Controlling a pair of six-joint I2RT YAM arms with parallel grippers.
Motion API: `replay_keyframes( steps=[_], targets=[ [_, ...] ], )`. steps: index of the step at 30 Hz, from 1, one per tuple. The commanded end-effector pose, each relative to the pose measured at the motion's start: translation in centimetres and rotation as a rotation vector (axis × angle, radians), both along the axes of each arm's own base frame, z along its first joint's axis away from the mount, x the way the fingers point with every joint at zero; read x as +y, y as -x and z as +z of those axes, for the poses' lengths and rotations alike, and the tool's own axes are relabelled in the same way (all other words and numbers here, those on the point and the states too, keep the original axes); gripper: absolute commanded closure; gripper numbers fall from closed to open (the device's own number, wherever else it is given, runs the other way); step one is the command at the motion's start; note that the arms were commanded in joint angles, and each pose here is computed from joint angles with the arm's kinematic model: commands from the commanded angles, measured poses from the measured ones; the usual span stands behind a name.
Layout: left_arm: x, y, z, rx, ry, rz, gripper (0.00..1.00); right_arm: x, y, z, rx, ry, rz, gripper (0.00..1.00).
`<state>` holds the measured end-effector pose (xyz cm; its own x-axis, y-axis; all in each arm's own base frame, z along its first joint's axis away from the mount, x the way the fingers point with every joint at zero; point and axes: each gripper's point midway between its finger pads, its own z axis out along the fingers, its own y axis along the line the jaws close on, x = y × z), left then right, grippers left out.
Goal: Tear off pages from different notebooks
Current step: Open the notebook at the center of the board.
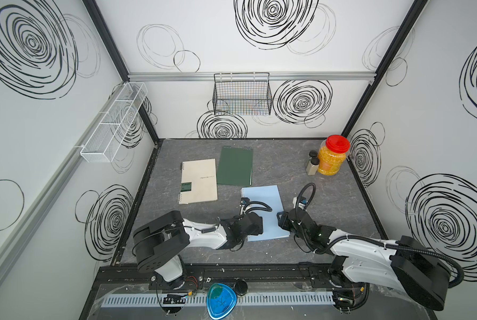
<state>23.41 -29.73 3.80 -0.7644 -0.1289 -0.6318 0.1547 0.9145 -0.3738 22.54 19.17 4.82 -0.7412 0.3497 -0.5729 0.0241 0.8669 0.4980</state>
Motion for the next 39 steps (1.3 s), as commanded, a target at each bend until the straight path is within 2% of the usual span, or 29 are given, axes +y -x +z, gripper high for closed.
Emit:
replay_keyframes(
  steps=[1, 5, 13, 18, 31, 39],
  targets=[
    [-0.8, -0.4, 1.3, -0.025, 0.063, -0.002, 0.17, 0.2, -0.1, 0.9, -0.018, -0.017, -0.007, 0.51],
    [-0.8, -0.4, 1.4, -0.027, 0.062, -0.001, 0.17, 0.6, 0.0, 1.7, -0.034, -0.061, 0.010, 0.56],
    [-0.7, -0.4, 1.3, -0.027, 0.065, 0.000, 0.17, 2.4, 0.8, 3.7, -0.040, -0.290, 0.071, 0.53],
    [-0.7, -0.3, 1.3, -0.027, 0.069, -0.002, 0.16, 3.4, 1.1, 4.9, -0.060, -0.386, 0.107, 0.53],
    [-0.1, -0.6, 2.1, -0.042, 0.058, 0.017, 0.15, 4.9, 1.5, 8.0, -0.149, -0.485, 0.170, 0.52],
    [2.9, -1.8, 5.2, -0.105, 0.008, 0.085, 0.10, 4.8, 1.6, 9.7, -0.220, -0.493, 0.192, 0.50]
  ],
)
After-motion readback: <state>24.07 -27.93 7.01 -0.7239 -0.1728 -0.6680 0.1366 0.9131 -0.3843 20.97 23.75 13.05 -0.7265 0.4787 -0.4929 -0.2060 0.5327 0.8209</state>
